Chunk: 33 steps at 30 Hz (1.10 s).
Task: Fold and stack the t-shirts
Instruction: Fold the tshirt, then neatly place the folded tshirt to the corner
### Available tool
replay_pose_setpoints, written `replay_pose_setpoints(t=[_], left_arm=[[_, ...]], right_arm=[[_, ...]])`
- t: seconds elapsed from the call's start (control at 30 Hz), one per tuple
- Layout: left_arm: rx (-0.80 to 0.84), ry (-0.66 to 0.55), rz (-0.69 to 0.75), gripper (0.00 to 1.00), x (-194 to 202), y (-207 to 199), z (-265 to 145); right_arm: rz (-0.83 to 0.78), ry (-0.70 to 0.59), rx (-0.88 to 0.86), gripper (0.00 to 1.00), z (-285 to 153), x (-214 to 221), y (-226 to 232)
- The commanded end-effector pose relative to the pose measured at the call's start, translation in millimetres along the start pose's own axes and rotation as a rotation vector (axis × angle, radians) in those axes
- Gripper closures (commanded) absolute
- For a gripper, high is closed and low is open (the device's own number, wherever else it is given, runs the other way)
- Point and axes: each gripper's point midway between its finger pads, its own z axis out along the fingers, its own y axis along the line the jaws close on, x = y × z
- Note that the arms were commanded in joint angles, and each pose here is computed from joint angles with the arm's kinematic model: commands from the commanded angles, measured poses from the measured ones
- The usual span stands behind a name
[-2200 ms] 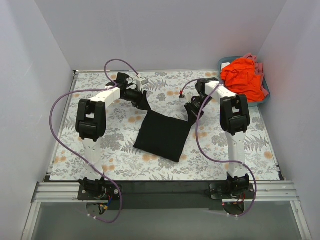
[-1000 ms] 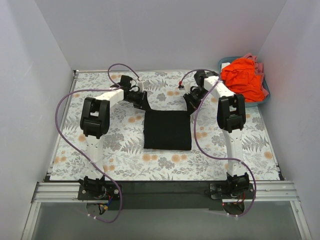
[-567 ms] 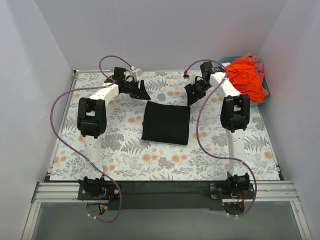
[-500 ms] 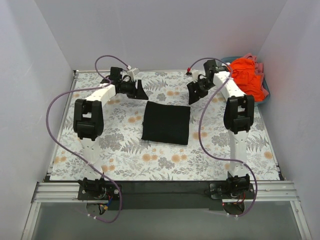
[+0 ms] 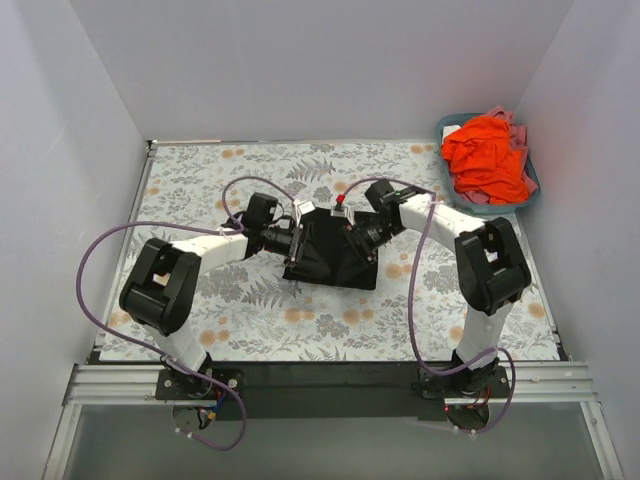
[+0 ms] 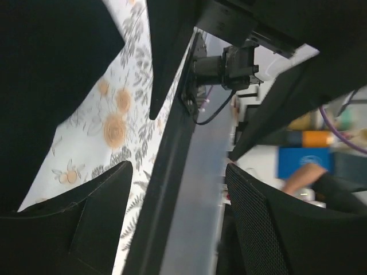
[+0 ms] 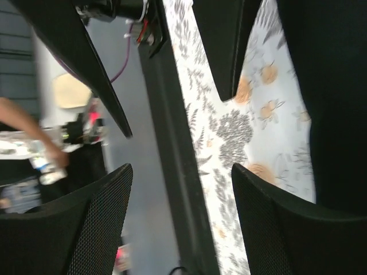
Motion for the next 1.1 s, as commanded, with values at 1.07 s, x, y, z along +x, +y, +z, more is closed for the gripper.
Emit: replay_pose_setpoints(t=[1.07], left_arm=[[-0.756,-0.312,0.379,0.12,-81.9,-5.4,-21.7]], right_arm=[[0.111,-0.418,0.510,0.01,-195.7,43.8,-64.1]])
